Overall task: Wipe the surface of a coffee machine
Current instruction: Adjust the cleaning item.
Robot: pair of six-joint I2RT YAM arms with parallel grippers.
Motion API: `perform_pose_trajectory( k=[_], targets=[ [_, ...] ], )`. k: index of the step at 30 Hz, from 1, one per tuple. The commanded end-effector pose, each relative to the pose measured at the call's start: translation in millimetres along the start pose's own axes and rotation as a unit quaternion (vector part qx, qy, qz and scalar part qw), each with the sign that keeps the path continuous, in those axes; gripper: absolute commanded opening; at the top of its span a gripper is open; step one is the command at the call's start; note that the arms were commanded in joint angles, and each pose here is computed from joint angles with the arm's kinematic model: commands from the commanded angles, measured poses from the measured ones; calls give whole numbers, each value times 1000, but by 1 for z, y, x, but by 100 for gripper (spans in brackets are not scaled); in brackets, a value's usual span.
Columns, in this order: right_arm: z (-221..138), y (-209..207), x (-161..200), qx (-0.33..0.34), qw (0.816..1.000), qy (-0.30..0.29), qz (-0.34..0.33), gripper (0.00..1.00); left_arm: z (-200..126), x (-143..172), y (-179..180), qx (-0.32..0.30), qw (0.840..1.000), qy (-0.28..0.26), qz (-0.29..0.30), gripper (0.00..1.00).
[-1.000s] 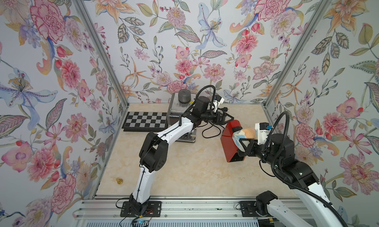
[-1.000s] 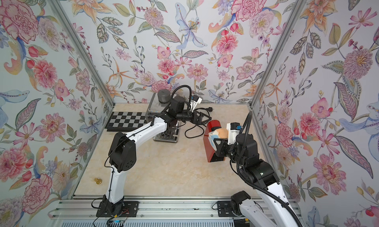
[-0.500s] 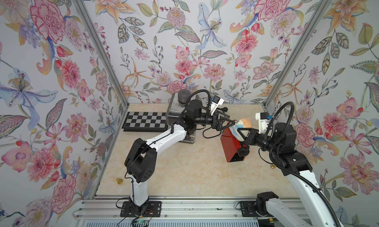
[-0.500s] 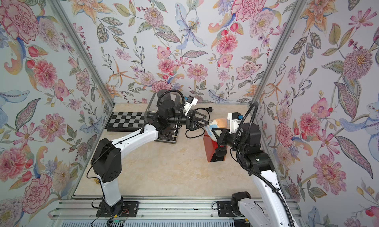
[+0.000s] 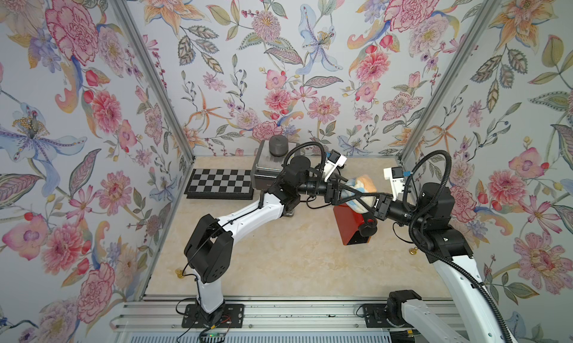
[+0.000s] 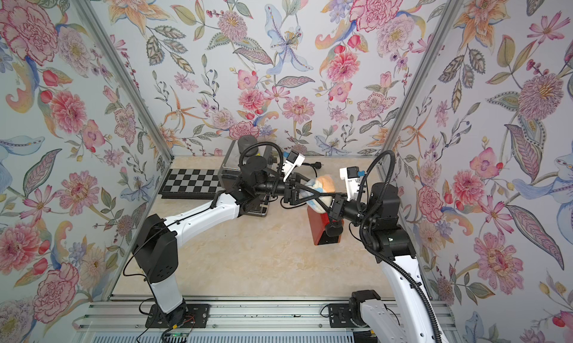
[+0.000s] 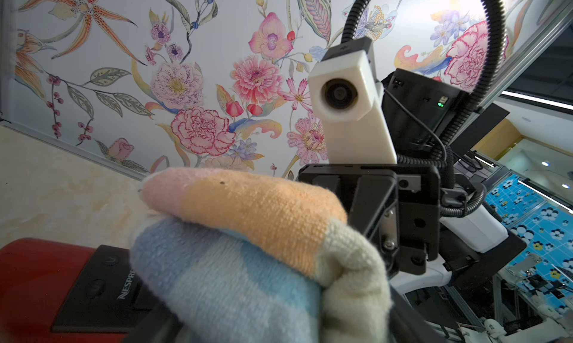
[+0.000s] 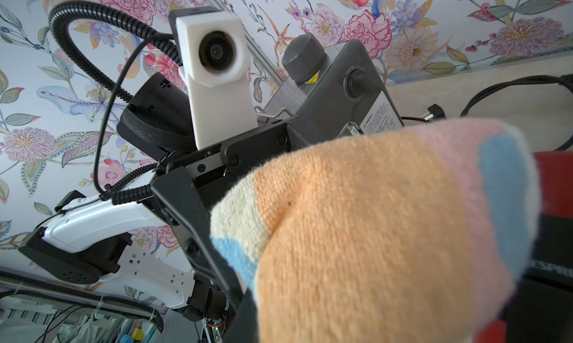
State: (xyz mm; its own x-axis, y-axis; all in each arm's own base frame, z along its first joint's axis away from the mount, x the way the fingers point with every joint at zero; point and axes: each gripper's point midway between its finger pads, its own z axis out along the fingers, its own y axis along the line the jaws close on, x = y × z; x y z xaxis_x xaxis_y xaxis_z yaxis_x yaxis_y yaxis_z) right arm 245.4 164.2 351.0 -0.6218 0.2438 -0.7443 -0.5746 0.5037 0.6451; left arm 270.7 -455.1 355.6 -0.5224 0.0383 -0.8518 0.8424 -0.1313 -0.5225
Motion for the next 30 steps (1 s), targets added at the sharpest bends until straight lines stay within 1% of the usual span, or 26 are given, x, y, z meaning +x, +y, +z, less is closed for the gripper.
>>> perform_pose_trajectory(
  k=[1,7,9,10,11,12,13,14,16,17,19,20,21,22,24,25,27,30],
  targets=[
    [-7,33,-4,-69,997,4,-41,0,-7,-13,-21,25,999,-30,13,61],
    [-10,42,-2,-90,995,10,-51,0,-13,-14,-48,86,995,-44,14,35],
    [-12,46,-2,-95,994,8,-59,0,-14,-13,-55,99,994,-46,14,21],
    [-13,47,-3,-96,993,7,-63,2,-15,-13,-56,101,994,-47,14,13],
    [-14,49,-4,-97,993,4,-67,7,-16,-12,-57,101,994,-47,13,4],
    [-14,49,-5,-96,993,3,-69,13,-16,-11,-56,98,994,-47,12,0],
    [-14,49,-6,-94,993,2,-69,21,-18,-10,-55,93,994,-48,13,0],
    [-13,47,-7,-90,994,0,-68,38,-18,-9,-52,84,995,-48,12,0],
    [-13,42,-9,-77,995,-7,-69,54,-25,-11,-39,48,997,-52,14,0],
    [-11,34,-9,-63,996,-10,-66,66,-32,-14,-28,16,998,-56,14,0],
    [-9,16,-10,-29,998,-11,-59,82,-54,-21,-2,-70,995,-65,20,0],
    [-9,6,-11,-8,998,-12,-58,88,-66,-23,10,-125,990,-57,30,0],
    [-7,-4,-12,17,998,-10,-60,92,-75,-24,16,-164,984,-48,43,0],
    [-6,-15,-14,45,997,-7,-61,93,-85,-33,8,-180,981,-51,60,0],
    [-4,-37,-14,120,990,14,-73,98,-98,-41,-3,-195,977,-51,75,0],
    [-1,-46,-13,152,985,29,-82,98,-103,-44,-6,-205,974,-50,81,0],
    [0,-68,-10,240,964,62,-101,99,-113,-46,-8,-237,966,-42,93,0],
    [5,-89,-8,314,937,109,-111,99,-124,-48,-15,-262,958,-43,106,0]
  ],
)
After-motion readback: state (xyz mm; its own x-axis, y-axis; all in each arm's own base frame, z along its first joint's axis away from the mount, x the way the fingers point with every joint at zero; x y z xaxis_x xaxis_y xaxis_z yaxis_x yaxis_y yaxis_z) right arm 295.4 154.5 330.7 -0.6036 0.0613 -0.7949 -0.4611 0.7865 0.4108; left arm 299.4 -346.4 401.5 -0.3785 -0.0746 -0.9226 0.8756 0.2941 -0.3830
